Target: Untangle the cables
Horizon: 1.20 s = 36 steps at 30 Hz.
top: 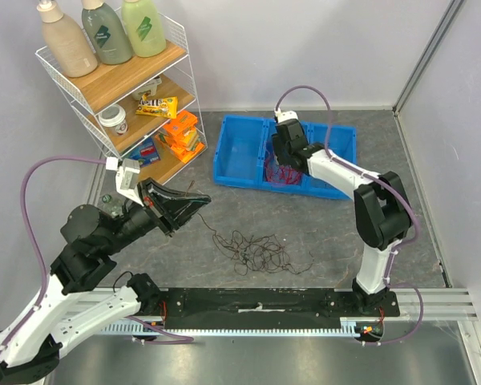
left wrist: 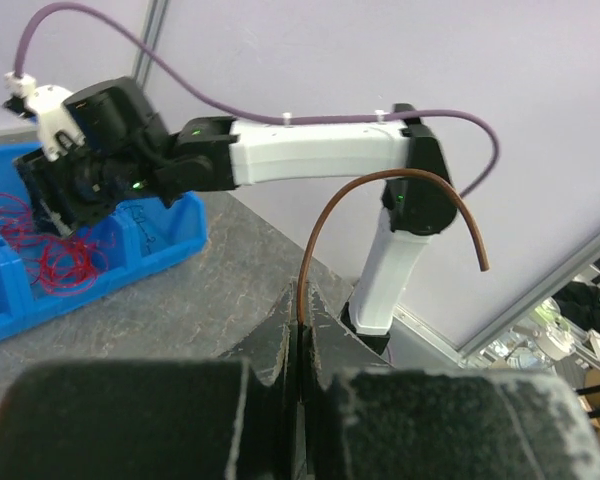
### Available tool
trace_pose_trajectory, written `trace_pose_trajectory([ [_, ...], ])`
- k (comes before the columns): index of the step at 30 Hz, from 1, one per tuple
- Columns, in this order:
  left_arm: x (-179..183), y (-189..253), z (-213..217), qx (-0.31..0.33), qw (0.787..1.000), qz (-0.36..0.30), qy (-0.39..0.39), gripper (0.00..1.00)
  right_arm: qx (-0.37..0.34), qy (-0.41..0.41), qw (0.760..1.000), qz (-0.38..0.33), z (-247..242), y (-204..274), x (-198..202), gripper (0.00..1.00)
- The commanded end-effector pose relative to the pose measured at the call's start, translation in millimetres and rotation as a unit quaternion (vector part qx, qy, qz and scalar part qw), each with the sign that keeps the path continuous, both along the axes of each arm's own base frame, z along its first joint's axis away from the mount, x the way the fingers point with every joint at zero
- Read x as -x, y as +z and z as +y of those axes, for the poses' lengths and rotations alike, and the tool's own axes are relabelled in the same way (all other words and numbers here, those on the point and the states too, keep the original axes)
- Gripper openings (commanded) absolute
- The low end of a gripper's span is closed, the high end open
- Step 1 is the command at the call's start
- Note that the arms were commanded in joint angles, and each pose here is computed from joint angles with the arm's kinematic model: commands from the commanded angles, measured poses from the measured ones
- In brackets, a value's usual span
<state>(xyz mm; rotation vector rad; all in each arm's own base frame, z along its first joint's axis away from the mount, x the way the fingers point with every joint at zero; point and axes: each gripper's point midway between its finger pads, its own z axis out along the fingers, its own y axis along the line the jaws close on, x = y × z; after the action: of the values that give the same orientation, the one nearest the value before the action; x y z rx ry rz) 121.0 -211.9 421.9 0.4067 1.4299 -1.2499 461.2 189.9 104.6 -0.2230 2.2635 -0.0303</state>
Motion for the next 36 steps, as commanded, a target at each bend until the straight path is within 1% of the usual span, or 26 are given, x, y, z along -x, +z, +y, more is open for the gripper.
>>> trace_pose_trajectory([
  [1, -14.9, -5.8, 0.4, -0.006, 0.999, 0.037, 0.032, 0.02, -0.011, 0.000, 0.999, -0.039, -9.5, 62.0, 12.5, 0.58],
  [4, -15.0, -9.5, -8.7, -0.004, 0.999, 0.047, 0.015, 0.02, -0.038, 0.025, 0.998, -0.039, -7.5, 76.5, 43.4, 0.66],
  [7, -14.0, -6.4, -15.2, 0.008, 0.999, 0.045, -0.001, 0.02, -0.068, 0.062, 0.995, -0.030, 1.7, 73.1, 84.1, 0.74],
  [11, -13.7, -4.5, -17.9, 0.007, 0.999, 0.038, -0.007, 0.02, -0.130, 0.171, 0.977, -0.006, 37.3, 60.5, 153.2, 0.79],
  [13, -13.8, -4.6, -17.8, 0.006, 0.999, 0.035, -0.007, 0.02, -0.171, 0.238, 0.956, 0.006, 59.7, 51.1, 195.8, 0.81],
  [16, -14.7, -4.5, -16.4, 0.003, 1.000, 0.030, -0.002, 0.02, -0.247, 0.330, 0.911, 0.008, 87.2, 50.6, 253.9, 0.83],
  [18, -14.8, -2.7, -15.6, 0.005, 1.000, 0.026, -0.001, 0.02, -0.291, 0.379, 0.879, -0.003, 100.8, 49.0, 282.2, 0.85],
  [20, -13.7, -0.1, -15.4, 0.006, 1.000, 0.021, -0.002, 0.02, -0.306, 0.396, 0.866, 0.010, 105.2, 35.9, 300.2, 0.86],
  [22, -13.3, 4.1, -14.7, 0.009, 1.000, 0.016, -0.002, 0.02, -0.315, 0.421, 0.850, 0.019, 115.7, 32.7, 315.6, 0.86],
  [26, -12.9, 8.1, -14.2, 0.010, 1.000, 0.010, -0.002, 0.02, -0.360, 0.465, 0.809, -0.002, 141.0, 51.6, 344.8, 0.87],
  [28, -14.0, 7.7, -14.9, 0.009, 1.000, 0.012, -0.001, 0.02, -0.377, 0.471, 0.797, -0.021, 151.0, 64.2, 350.5, 0.87],
  [29, -13.7, 8.1, -14.5, 0.010, 1.000, 0.011, -0.001, 0.02, -0.382, 0.465, 0.798, -0.025, 154.6, 66.0, 350.4, 0.86],
  [31, -13.5, 8.9, -15.1, 0.012, 1.000, 0.011, -0.002, 0.02, -0.384, 0.449, 0.806, -0.022, 164.5, 63.4, 346.4, 0.84],
  [32, -13.9, 9.2, -14.8, 0.012, 1.000, 0.011, -0.001, 0.02, -0.386, 0.443, 0.809, -0.015, 168.7, 59.0, 345.3, 0.81],
  [33, -13.9, 10.3, -14.5, 0.014, 1.000, 0.010, -0.001, 0.02, -0.393, 0.443, 0.806, -0.012, 173.8, 58.3, 346.2, 0.76],
  [34, -13.9, 12.3, -14.2, 0.014, 1.000, 0.006, 0.000, 0.02, -0.394, 0.439, 0.807, -0.002, 177.6, 51.9, 346.7, 0.67],
  [35, -13.5, 15.5, -12.9, 0.014, 1.000, 0.000, 0.002, 0.02, -0.391, 0.425, 0.816, 0.006, 179.3, 44.3, 342.4, 0.58],
  [36, -13.4, 20.1, -10.2, 0.011, 1.000, -0.011, 0.007, 0.02, -0.385, 0.411, 0.826, 0.016, 179.3, 35.6, 338.6, 0.46],
])
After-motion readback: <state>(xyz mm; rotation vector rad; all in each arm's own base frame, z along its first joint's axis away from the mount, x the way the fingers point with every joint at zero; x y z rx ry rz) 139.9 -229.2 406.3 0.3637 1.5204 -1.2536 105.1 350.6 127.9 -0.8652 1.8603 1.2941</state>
